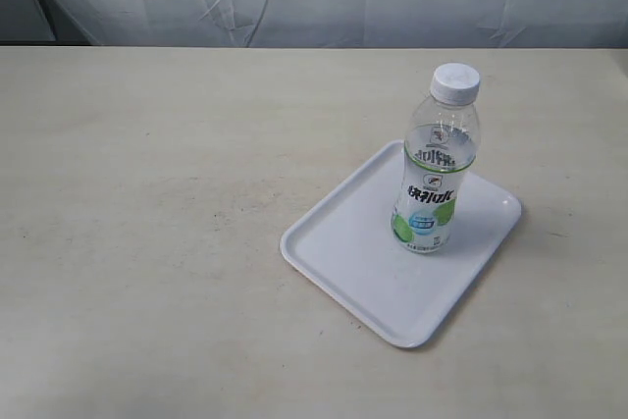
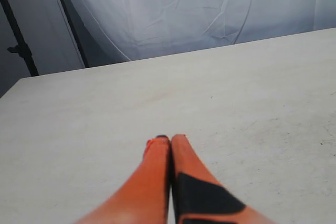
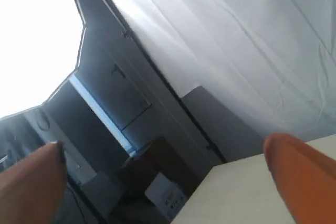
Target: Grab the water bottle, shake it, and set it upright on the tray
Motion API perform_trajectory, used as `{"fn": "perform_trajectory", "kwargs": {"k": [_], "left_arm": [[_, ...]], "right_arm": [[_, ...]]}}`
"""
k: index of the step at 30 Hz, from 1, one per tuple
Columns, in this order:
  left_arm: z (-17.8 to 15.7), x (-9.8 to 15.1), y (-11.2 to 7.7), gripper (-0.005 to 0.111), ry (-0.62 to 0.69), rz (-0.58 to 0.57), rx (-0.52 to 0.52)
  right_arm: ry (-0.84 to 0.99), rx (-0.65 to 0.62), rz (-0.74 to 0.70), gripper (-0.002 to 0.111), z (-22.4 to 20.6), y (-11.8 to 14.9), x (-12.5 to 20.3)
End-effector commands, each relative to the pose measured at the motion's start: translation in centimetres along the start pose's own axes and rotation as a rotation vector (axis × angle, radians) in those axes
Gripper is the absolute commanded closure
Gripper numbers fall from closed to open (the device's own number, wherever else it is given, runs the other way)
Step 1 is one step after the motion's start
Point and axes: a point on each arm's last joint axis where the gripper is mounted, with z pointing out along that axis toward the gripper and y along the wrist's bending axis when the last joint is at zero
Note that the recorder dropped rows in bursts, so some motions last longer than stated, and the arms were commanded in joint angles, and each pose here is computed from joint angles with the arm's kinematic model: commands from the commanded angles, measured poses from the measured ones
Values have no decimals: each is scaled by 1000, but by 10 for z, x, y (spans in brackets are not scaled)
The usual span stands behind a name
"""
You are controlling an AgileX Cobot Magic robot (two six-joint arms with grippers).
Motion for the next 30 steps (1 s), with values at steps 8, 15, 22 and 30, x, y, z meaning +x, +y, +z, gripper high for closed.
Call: {"fn": "perform_trajectory", "kwargs": {"k": [8, 15, 22, 30], "left_arm": [[0, 0, -1, 106, -11, -29, 5], [0, 0, -1, 106, -11, -27, 5], [0, 0, 0, 106, -11, -23, 4], [0, 0, 0, 106, -11, -23, 4]], "right_arm": [[-299, 304, -201, 4, -6, -29, -26], [237, 644, -362, 4, -19, -61, 12], [283, 663, -561, 4, -30, -58, 15], [205, 843, -566, 4, -37, -82, 24]]}}
